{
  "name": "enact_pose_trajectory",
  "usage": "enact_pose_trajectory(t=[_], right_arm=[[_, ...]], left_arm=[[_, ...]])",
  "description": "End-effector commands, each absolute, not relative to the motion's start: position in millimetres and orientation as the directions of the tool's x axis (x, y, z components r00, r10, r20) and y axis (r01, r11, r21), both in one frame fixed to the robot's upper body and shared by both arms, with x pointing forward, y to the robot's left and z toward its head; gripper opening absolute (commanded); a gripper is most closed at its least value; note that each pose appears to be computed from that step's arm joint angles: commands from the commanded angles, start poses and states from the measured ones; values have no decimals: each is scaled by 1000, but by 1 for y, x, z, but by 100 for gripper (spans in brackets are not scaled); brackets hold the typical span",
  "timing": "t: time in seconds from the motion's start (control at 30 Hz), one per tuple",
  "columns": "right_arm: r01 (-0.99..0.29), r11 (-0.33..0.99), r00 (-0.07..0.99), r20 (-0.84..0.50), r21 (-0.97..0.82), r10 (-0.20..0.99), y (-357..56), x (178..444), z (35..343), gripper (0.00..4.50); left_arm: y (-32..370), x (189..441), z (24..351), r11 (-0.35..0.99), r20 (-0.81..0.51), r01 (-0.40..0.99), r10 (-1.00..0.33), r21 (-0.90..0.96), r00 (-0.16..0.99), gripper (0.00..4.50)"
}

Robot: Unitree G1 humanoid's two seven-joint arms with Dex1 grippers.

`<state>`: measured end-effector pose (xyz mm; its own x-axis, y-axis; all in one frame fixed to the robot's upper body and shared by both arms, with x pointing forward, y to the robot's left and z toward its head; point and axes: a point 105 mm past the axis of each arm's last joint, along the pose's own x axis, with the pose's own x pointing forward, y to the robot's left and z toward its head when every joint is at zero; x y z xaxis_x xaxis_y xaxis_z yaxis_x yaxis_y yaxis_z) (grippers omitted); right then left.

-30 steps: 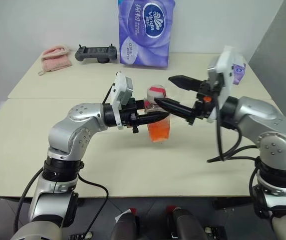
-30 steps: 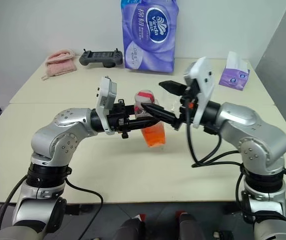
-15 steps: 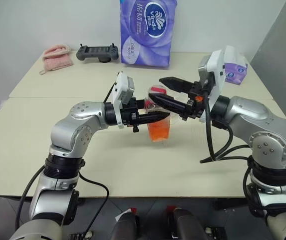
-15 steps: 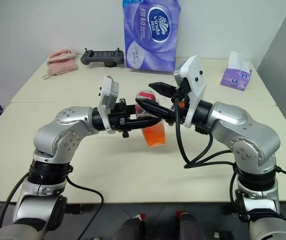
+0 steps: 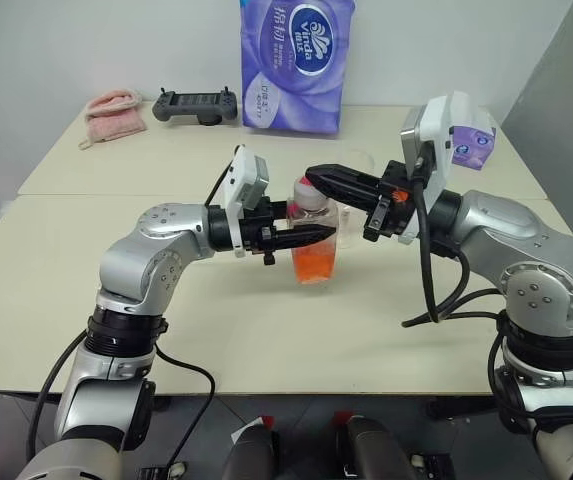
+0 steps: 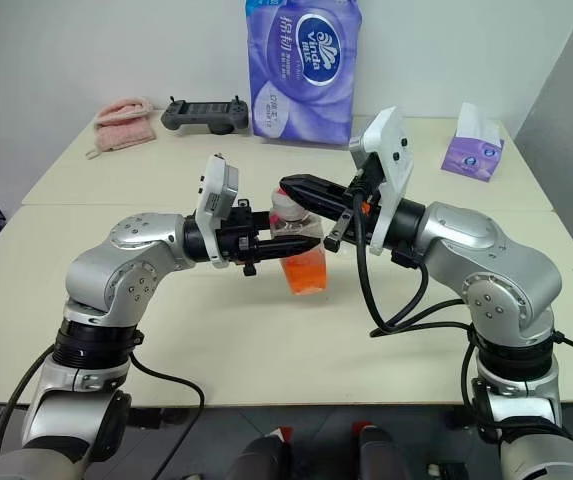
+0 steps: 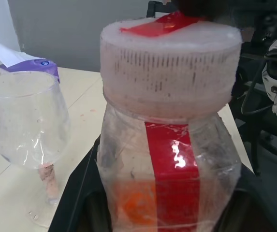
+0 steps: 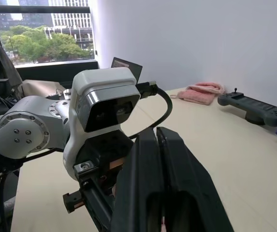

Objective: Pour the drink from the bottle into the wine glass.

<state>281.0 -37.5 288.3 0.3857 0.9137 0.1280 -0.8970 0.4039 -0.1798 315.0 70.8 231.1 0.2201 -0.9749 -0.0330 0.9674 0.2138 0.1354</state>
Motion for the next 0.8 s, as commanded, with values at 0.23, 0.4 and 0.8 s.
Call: enact_pose_trajectory(t=[0.23,0.4,0.8], right_arm=[[-852,452,440,106,-264,892,-35,293,287,365],[-858,446,427,130,-254,895,-34,292,292,365],[-882,422,397,151,-212,905,-35,287,293,185]], left_arm=[[69,310,253,196,9,957,-980,213,198,182],[69,310,253,195,7,957,-980,213,198,182],[69,312,252,196,6,957,-980,214,199,182]])
